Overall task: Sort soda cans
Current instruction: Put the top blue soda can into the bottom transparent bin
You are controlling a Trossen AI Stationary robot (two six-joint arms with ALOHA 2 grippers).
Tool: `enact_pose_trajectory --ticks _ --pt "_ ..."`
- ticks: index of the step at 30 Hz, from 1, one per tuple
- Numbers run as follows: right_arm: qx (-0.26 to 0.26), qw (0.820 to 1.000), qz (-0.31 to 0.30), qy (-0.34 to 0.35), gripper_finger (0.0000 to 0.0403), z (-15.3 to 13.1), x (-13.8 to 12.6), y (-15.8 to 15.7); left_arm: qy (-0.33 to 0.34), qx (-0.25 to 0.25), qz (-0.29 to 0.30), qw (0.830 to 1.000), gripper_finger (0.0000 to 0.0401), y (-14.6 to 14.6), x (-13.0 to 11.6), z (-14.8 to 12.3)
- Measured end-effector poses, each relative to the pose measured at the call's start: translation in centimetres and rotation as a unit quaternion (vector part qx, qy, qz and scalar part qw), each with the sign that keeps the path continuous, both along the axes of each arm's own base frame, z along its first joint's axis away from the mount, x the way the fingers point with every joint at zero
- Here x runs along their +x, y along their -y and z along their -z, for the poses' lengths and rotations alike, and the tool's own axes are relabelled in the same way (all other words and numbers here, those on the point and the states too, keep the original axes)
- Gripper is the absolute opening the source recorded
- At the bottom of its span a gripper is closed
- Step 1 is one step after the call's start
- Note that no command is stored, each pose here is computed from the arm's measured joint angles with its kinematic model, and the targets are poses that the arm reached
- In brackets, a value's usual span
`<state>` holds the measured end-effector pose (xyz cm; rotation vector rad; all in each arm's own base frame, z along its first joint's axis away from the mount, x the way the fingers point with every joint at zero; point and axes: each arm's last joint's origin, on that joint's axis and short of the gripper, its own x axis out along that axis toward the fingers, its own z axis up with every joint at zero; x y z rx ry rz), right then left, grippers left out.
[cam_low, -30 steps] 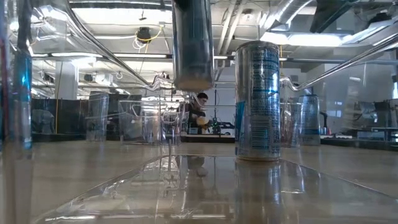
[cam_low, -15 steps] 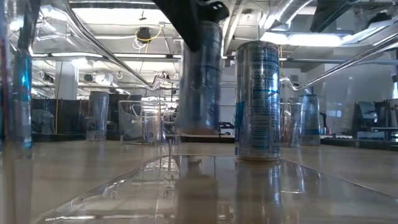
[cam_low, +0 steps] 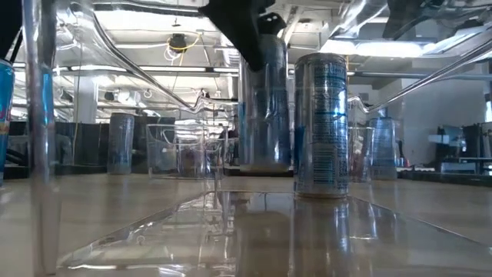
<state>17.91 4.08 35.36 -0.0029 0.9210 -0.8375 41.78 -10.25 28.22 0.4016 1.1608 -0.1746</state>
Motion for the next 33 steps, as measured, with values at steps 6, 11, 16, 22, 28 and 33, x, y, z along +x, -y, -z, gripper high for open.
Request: enact_pose_trajectory --ticks 6,11,16,22,28,33 --pt "0.0 1.0 0.0 0.001 0.0285 0.0 0.0 0.0 -0.018 -0.002 -0.008 1.0 0.0292 0.0 -0.2 1.0" --pt "0.001 1.0 0.0 0.006 0.0286 0.0 0.1 0.0 -0.006 -0.007 -0.013 1.0 0.0308 0.0 0.0 0.8" --pt "0.001 1.0 0.0 0.009 0.0286 0.0 0.2 0.0 -0.006 -0.009 -0.017 1.0 0.031 0.0 0.0 0.8" --pt "0.001 1.0 0.0 0.009 0.0286 0.0 0.2 0.0 -0.009 -0.006 -0.016 1.0 0.0311 0.0 -0.4 0.5" --pt "0.0 1.0 -0.012 0.008 0.0286 0.0 0.1 -0.4 -0.009 0.0 -0.015 1.0 0.0312 0.2 -0.6 0.2" --pt "0.001 1.0 -0.025 0.009 0.0286 0.0 0.1 -0.9 -0.003 -0.003 -0.014 1.0 0.0312 0.3 -0.7 -0.1"
